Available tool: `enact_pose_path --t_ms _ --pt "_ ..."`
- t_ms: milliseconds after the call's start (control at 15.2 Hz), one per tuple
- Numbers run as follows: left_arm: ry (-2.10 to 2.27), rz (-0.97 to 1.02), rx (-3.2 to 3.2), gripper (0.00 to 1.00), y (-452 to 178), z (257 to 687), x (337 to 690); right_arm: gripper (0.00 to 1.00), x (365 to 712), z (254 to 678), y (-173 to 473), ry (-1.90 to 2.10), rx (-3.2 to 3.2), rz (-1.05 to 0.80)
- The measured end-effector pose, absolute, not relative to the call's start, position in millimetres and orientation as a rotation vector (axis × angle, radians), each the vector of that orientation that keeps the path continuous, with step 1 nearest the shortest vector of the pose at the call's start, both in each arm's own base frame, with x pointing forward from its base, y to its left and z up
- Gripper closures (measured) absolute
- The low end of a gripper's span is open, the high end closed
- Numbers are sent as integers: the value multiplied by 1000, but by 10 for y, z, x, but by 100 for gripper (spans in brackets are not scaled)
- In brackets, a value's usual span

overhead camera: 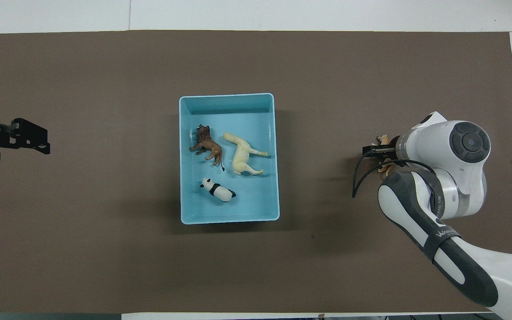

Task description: Put all toys into storage box

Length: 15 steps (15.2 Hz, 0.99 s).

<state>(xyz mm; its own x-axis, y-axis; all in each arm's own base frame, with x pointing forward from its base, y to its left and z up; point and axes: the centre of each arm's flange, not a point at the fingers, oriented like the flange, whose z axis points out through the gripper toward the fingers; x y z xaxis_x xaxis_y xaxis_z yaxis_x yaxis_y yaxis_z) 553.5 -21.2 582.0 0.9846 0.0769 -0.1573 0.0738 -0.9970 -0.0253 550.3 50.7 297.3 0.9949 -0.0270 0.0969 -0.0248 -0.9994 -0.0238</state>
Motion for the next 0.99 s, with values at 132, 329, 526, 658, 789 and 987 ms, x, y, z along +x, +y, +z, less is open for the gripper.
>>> enact_pose_path --t_ms 132,329,526,658,789,987 --pt "-92 248 -3111 0 -254 5819 5533 22 5509 2975 461 25 -3116 -155" --pt "-46 243 -3112 0 -380 5822 5529 44 5525 3013 439 22 -3115 -176" --pt "10 225 -3118 0 -348 5846 5537 61 5535 3104 420 28 -3115 -201" --pt "79 191 -3123 0 -345 5919 5547 77 5543 3124 404 33 -3118 -181" --pt "103 162 -3126 0 -316 6002 5548 77 5613 3238 430 27 -3125 -115" --pt "133 103 -3130 0 -378 6125 5519 77 5765 3517 472 19 -3125 -98"
